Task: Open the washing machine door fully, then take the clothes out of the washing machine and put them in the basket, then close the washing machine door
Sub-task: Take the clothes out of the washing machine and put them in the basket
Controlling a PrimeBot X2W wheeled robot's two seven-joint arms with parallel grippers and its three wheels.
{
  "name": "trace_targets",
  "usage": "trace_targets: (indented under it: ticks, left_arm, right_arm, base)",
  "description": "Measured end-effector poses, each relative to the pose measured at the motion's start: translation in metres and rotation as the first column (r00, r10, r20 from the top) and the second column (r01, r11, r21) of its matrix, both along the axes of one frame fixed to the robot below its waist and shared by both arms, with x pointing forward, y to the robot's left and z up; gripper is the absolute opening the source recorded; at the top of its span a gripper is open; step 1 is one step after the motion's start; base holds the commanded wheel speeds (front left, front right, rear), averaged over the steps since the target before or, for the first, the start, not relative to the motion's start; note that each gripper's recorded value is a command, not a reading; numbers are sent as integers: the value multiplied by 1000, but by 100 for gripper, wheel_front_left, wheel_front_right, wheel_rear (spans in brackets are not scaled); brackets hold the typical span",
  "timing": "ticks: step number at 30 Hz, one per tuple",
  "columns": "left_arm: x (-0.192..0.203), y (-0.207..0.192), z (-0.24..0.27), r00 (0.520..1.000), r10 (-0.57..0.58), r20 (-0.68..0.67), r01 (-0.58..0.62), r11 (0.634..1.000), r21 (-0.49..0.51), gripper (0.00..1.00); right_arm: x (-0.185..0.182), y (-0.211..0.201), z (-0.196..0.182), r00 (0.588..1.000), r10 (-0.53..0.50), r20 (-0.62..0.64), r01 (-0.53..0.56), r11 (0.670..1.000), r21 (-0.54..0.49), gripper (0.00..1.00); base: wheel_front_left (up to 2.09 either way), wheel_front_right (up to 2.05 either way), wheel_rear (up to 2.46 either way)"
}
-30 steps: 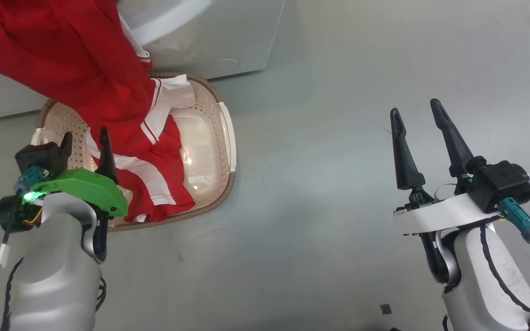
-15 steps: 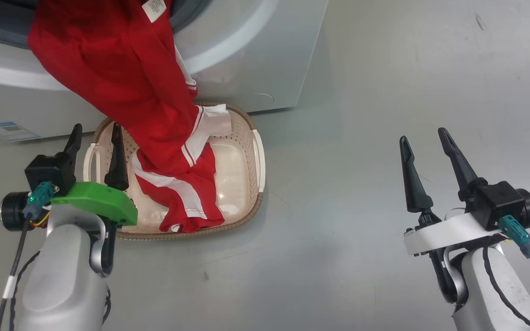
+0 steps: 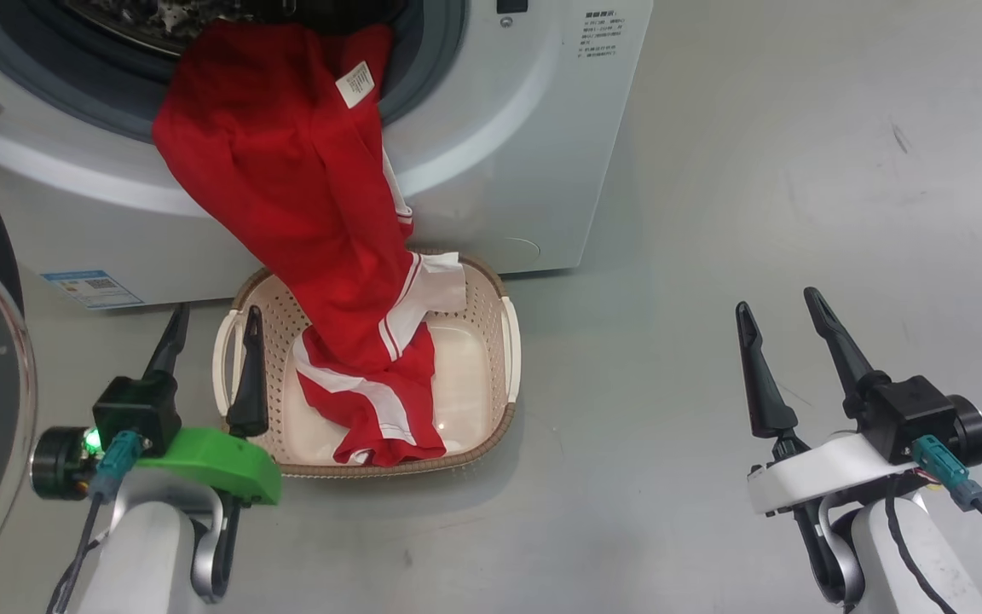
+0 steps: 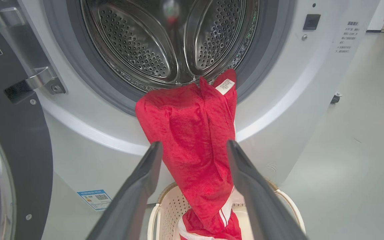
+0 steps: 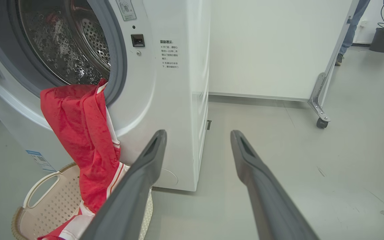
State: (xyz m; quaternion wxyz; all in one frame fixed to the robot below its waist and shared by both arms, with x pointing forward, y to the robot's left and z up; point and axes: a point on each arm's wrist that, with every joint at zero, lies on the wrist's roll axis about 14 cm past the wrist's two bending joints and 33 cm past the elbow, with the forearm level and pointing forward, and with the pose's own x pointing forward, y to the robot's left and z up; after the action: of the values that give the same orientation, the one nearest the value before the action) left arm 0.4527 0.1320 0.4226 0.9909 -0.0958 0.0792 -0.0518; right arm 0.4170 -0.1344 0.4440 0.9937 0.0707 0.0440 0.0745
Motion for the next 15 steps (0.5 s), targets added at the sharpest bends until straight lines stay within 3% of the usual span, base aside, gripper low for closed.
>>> trace_targets:
  ticks: [15]
  left_arm:
    - [-40, 4, 14, 1000, 17, 24, -17, 1000, -1, 100]
  right_arm:
    - [-26, 0, 9, 1000, -6, 6, 6, 1000, 5, 100]
  base:
    - [0, 0, 0]
